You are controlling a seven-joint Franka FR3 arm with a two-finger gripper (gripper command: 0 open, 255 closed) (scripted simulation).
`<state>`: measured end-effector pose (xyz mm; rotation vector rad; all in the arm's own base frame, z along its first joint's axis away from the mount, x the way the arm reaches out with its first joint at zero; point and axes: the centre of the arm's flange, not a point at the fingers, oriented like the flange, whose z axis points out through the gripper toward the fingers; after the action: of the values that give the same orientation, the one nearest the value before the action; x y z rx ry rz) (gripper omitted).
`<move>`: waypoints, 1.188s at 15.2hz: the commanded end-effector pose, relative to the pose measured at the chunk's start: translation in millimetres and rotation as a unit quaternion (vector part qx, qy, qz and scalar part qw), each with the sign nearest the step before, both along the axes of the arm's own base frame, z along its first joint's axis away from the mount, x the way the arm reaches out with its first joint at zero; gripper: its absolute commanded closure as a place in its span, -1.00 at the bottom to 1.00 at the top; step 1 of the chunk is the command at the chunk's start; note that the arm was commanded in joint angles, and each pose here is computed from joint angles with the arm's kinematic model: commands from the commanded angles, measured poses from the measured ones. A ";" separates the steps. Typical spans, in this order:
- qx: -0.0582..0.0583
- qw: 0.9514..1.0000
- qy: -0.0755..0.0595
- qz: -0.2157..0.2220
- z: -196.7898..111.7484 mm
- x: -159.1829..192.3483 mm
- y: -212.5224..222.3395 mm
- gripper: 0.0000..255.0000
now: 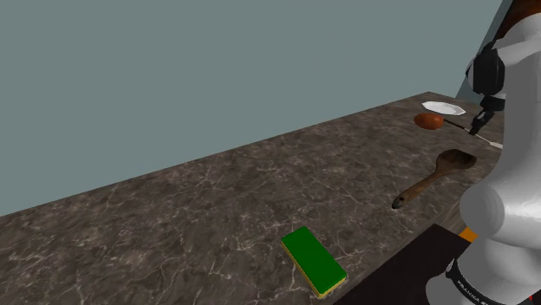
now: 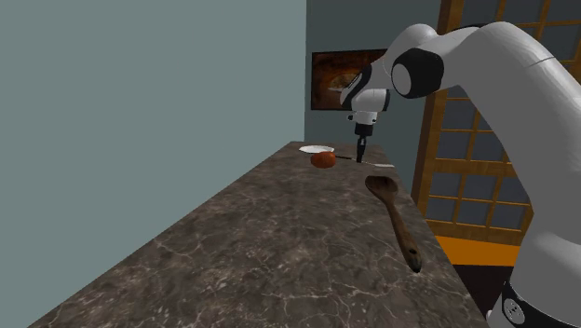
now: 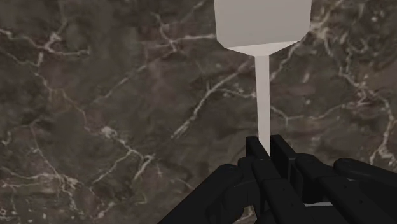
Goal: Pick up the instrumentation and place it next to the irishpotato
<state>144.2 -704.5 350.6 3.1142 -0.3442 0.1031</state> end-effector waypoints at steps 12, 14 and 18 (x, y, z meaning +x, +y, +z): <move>0.000 1.000 0.000 0.000 49.9 -3.3 0.7 -1.00; 0.000 1.000 0.000 0.000 49.9 -3.3 0.7 -1.00; 0.000 1.000 0.000 0.000 49.9 -3.3 0.7 -1.00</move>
<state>140.9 -703.8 400.4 3.1141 -0.3442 0.1031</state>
